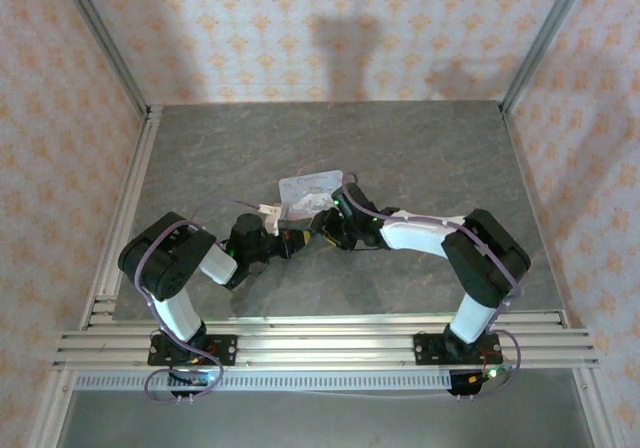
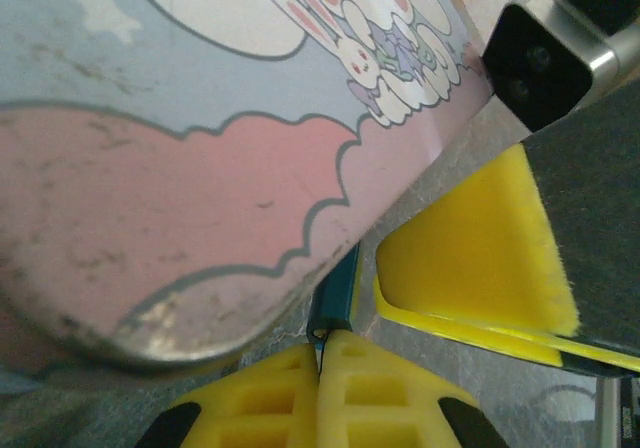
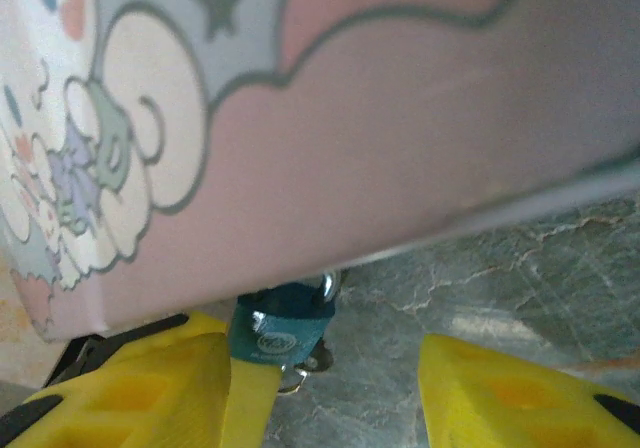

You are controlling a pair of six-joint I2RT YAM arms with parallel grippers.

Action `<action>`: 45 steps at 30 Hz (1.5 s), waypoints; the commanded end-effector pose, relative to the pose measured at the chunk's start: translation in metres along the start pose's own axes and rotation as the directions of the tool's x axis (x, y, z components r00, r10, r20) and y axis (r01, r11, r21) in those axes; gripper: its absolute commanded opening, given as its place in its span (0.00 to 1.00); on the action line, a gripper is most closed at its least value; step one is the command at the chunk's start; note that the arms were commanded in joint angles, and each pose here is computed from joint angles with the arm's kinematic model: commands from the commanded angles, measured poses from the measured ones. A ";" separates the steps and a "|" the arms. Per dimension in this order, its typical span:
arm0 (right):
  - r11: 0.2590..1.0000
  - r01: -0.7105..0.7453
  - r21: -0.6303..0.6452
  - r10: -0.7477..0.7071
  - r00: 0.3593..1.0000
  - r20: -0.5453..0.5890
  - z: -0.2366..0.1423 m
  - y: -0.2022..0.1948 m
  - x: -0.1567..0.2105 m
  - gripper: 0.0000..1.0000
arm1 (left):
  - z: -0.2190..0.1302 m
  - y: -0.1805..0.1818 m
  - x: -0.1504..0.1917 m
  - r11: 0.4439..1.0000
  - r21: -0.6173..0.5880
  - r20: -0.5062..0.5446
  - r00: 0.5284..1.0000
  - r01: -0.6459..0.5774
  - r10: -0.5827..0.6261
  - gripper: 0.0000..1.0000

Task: Unlock the padlock with the key

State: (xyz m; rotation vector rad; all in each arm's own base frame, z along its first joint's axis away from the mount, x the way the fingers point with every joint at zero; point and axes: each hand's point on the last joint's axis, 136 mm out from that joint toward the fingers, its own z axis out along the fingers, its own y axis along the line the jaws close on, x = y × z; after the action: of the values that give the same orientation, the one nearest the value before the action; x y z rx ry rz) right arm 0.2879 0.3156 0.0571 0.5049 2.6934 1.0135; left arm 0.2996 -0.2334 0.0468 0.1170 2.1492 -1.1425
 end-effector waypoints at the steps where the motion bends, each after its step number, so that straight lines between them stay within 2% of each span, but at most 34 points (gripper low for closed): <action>1: 0.996 -0.046 -0.074 0.052 0.995 0.081 -0.001 0.013 -0.011 0.52 | -0.001 -0.006 -0.007 1.000 0.003 0.036 0.999 0.008 -0.008 0.00; 13: 0.988 -0.081 -0.133 0.093 0.992 0.085 0.007 0.015 -0.007 0.50 | -0.003 -0.010 -0.005 0.999 0.000 0.027 0.999 0.039 -0.039 0.00; 28: 0.993 -0.098 -0.061 0.098 0.995 -0.010 0.024 0.006 0.010 0.47 | -0.006 -0.018 0.000 1.000 -0.007 0.046 0.999 -0.004 0.004 0.00; 36: 0.992 -0.094 -0.086 0.093 0.996 -0.015 0.025 0.010 0.011 0.46 | -0.008 -0.024 0.000 1.000 0.006 0.035 0.999 -0.025 0.024 0.00; 38: 0.992 -0.085 -0.096 0.084 0.996 -0.013 0.024 0.013 0.011 0.38 | -0.008 -0.025 0.000 1.000 0.006 0.031 0.999 -0.028 0.028 0.00; 40: 0.992 -0.077 -0.099 0.076 0.997 -0.012 0.024 0.014 0.011 0.23 | -0.008 -0.025 0.001 0.999 0.001 0.027 0.999 -0.035 0.035 0.00; 42: 0.992 -0.075 -0.101 0.074 0.997 -0.008 0.023 0.015 0.011 0.13 | -0.008 -0.024 0.001 0.999 -0.004 0.021 0.999 -0.043 0.043 0.00; 45: 0.991 -0.075 -0.110 0.074 0.997 -0.011 0.023 0.018 0.011 0.02 | -0.008 -0.024 0.001 0.998 -0.005 0.019 0.998 -0.057 0.057 0.00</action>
State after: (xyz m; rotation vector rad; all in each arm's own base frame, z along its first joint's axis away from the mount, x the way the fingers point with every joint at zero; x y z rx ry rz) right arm 0.2968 0.3378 0.0549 0.6077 2.5910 1.1566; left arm 0.2890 -0.2303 0.0485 0.0576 2.1778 -1.0670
